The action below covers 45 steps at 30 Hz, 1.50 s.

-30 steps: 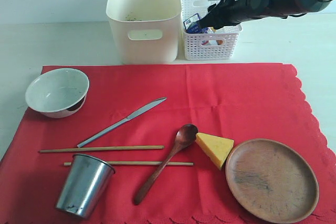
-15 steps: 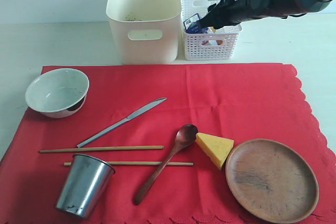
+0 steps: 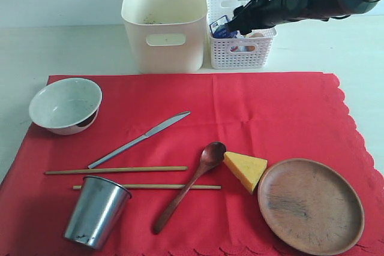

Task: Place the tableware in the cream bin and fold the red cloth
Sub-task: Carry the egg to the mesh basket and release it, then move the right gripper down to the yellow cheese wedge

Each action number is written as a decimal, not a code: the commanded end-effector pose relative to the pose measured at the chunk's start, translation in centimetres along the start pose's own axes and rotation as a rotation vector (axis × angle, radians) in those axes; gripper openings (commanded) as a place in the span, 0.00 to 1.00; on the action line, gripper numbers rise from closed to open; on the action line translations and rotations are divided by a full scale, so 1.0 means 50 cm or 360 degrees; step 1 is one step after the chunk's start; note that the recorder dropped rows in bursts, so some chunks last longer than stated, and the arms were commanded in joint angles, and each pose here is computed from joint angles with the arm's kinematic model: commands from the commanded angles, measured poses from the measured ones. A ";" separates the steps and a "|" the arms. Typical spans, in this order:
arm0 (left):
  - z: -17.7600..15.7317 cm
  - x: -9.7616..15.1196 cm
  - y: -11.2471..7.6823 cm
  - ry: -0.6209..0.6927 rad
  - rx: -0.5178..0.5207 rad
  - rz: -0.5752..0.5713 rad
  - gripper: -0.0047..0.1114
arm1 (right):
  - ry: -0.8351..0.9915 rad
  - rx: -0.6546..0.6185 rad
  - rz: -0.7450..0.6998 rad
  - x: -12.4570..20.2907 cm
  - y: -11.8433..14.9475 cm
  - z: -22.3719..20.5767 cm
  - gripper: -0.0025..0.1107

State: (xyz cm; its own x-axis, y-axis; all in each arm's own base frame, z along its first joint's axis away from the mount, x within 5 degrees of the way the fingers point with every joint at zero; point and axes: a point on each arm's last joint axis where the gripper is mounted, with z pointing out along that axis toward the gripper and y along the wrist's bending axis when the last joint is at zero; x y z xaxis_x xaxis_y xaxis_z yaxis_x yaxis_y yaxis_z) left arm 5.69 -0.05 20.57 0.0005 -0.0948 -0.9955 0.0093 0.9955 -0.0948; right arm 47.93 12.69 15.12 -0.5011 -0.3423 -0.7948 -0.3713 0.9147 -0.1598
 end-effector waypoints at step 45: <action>-0.001 0.000 0.000 -0.0009 0.0001 -0.0007 0.06 | 0.0502 -0.0476 0.0121 -0.065 0.033 -0.356 0.02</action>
State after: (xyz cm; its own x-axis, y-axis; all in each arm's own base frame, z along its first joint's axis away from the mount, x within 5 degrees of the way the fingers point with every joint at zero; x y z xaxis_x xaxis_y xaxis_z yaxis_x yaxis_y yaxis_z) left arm 5.69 -0.05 20.57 0.0005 -0.0948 -0.9955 0.0093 0.9955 -0.0948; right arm 36.49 11.75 27.42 -0.7399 -0.3810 -0.5544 -0.5150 0.8510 0.1025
